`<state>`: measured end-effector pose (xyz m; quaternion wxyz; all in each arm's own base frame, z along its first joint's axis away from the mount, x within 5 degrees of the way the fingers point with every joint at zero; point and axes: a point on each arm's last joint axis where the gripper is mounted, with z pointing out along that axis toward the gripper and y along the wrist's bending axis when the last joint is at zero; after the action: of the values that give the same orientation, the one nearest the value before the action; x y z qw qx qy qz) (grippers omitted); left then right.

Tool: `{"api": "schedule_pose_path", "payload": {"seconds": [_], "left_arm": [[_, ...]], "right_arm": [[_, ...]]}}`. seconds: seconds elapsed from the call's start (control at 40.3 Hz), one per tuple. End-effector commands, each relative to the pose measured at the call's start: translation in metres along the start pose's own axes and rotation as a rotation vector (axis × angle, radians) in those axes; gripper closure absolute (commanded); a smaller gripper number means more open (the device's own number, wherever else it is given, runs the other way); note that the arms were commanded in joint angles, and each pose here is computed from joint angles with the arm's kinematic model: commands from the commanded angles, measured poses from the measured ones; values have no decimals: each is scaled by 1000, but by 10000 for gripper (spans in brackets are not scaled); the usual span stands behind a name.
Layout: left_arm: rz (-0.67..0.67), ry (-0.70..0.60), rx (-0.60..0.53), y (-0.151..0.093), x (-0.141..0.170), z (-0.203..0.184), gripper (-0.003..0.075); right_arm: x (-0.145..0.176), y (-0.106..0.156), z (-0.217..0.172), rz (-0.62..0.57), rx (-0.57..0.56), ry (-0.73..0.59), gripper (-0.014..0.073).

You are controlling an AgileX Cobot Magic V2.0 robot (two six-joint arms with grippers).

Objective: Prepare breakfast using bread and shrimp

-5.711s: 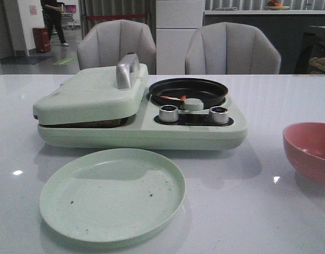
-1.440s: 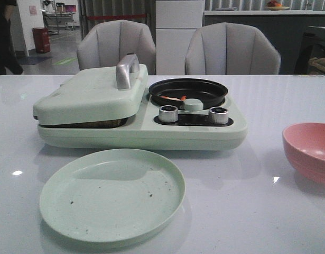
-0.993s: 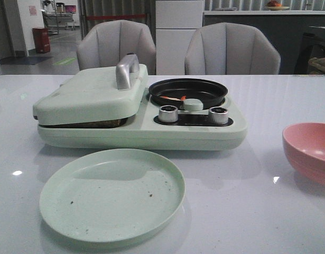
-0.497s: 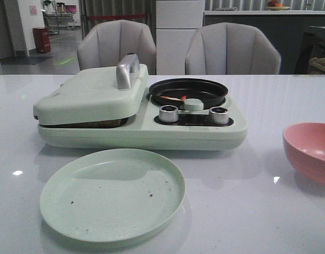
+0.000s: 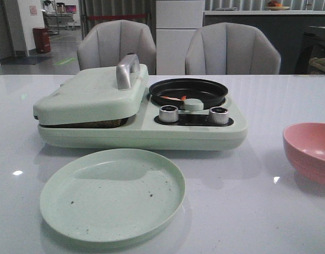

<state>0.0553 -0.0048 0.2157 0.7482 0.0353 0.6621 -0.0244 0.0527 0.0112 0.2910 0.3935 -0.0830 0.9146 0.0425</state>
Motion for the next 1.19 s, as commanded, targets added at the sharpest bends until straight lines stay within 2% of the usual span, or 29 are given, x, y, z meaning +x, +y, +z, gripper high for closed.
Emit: {"api": "schedule_pose_path", "payload": {"seconds": [0.0,0.149,0.273,0.497,0.646,0.919,1.167], "left_arm": [[-17,-103,7,0,-7,-2,620],[-17,-103,7,0,-7,-2,620],[-17,-103,7,0,-7,-2,620],[-17,-103,7,0,-7,-2,620],[-17,-103,7,0,-7,-2,620],[-17,-103,7,0,-7,-2,620],[-17,-103,7,0,-7,-2,620]], "right_arm": [[-11,0,-5,0,0,-78,560],[-9,0,-7,0,0,-93,560],[0,-2,-13,18,38,-176,560],[11,-9,-3,47,178,-606,560],[28,-12,17,50,227,-768,560],[57,-14,52,41,242,-881,560],[57,-14,51,40,243,-899,560]]}}
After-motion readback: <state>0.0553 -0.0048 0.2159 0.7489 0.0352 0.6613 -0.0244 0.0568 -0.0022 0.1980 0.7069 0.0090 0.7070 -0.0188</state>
